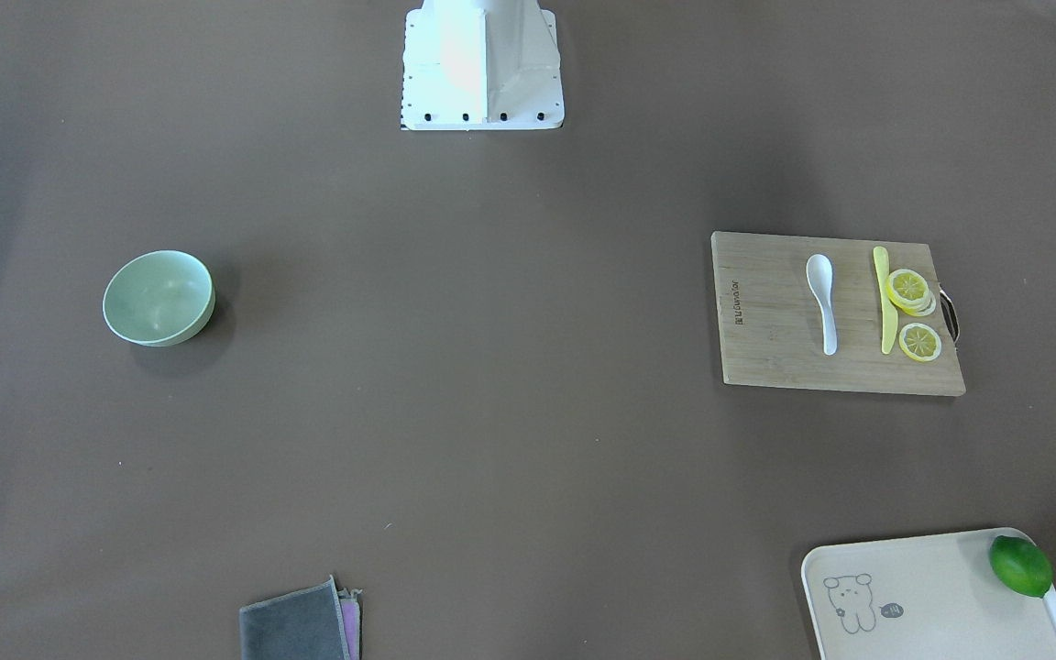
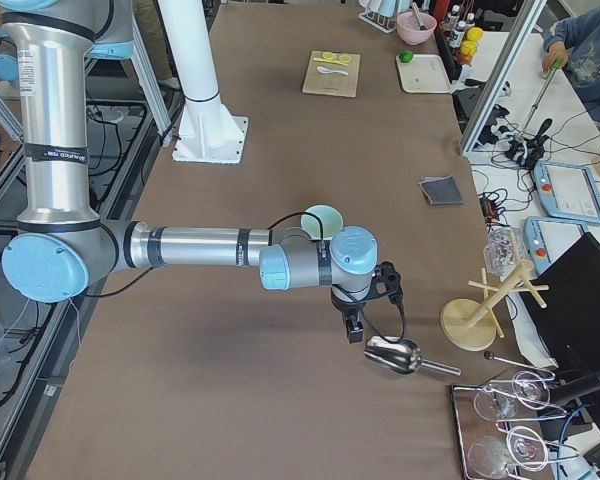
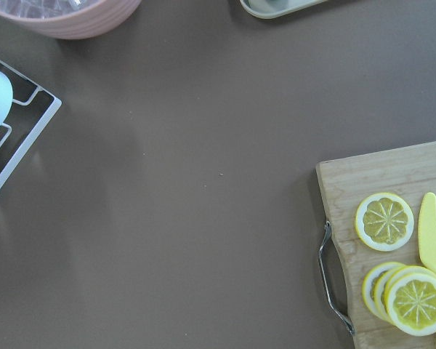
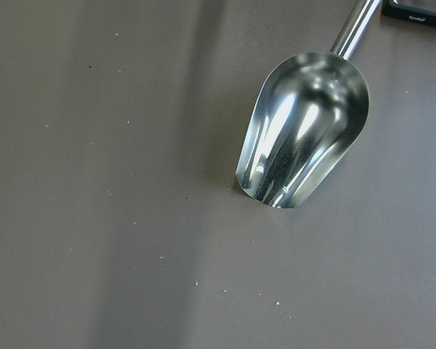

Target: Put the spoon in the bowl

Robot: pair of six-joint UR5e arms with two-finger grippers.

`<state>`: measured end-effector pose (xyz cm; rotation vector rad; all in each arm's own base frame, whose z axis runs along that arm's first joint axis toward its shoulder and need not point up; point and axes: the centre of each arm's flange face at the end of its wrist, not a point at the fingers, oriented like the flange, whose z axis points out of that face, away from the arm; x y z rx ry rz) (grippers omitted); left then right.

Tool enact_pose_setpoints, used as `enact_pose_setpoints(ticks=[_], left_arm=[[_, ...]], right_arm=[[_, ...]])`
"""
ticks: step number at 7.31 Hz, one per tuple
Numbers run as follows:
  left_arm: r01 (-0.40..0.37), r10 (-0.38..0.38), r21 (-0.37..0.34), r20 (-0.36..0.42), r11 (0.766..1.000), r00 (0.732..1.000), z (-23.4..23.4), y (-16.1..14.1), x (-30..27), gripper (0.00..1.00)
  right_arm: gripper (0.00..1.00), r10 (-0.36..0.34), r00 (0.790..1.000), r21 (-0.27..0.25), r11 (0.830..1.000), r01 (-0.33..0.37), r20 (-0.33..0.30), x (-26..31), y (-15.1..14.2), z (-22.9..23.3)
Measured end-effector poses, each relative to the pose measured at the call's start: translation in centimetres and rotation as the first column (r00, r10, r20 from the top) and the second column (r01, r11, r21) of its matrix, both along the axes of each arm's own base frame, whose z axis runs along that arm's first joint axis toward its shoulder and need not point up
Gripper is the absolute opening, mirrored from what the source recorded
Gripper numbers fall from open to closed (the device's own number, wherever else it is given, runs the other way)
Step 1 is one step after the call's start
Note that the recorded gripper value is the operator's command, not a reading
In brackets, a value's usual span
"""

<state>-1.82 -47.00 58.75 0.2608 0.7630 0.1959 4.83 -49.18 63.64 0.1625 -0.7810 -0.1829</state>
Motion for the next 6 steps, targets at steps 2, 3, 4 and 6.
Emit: enact_pose_setpoints(ticks=[2,3,4,6], left_arm=[[-0.006,0.006,0.0,-0.002,1.0,1.0,0.1,0.9,0.1,0.99],[-0.007,0.007,0.001,-0.002,1.0,1.0,0.1,1.1,0.1,0.99],[-0.007,0.007,-0.005,-0.003,1.0,1.0,0.4,1.4,0.1,0.98],[-0.005,0.005,-0.012,-0.004,1.0,1.0,0.6,1.7,0.1,0.98]], right_arm=[[1.0,0.0,1.0,-0.005,1.0,0.0,0.002,0.0,0.3,0.2],[1.0,0.0,1.0,-0.006,1.0,0.0,0.004,0.0,0.4,0.3],[1.0,0.0,1.0,-0.008,1.0,0.0,0.005,0.0,0.4,0.4],[1.0,0.001,1.0,-0.009,1.0,-0.001,0.007,0.0,0.4,0.4]])
